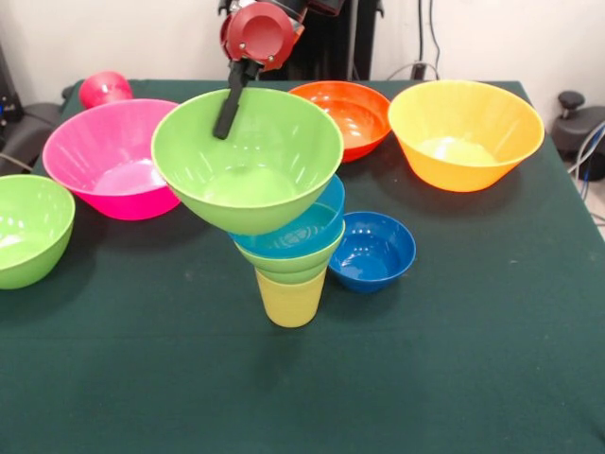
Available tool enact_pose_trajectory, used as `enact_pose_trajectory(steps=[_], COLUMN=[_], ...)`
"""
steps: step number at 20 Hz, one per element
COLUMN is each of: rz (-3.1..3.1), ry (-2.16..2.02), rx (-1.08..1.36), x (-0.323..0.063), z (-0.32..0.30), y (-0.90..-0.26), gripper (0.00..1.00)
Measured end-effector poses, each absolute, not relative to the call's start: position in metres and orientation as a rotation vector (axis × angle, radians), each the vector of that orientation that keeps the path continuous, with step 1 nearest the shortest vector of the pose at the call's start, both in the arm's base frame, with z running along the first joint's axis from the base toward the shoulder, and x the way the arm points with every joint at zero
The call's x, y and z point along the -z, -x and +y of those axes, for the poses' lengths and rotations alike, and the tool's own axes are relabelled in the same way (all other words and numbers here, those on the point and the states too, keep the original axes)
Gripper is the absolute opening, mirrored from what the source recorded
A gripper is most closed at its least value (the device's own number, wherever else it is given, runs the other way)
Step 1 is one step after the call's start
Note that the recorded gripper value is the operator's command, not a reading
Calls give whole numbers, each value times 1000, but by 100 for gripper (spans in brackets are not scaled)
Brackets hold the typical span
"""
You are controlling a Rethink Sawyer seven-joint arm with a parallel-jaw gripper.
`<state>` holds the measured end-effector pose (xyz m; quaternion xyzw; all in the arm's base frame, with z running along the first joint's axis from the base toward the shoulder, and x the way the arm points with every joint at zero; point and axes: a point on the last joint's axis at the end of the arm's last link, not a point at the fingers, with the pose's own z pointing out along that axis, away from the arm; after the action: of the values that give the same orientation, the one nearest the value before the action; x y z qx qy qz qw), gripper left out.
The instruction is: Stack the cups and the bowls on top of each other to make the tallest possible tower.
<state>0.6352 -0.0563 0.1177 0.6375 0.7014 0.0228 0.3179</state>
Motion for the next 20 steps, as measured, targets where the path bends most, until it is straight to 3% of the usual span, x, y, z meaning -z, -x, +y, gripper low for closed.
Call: enact_pose_trajectory(steps=[20], rz=[1795], ry=[-1673], rx=[-95], x=[-121], z=[-57], y=[-639], gripper=[0])
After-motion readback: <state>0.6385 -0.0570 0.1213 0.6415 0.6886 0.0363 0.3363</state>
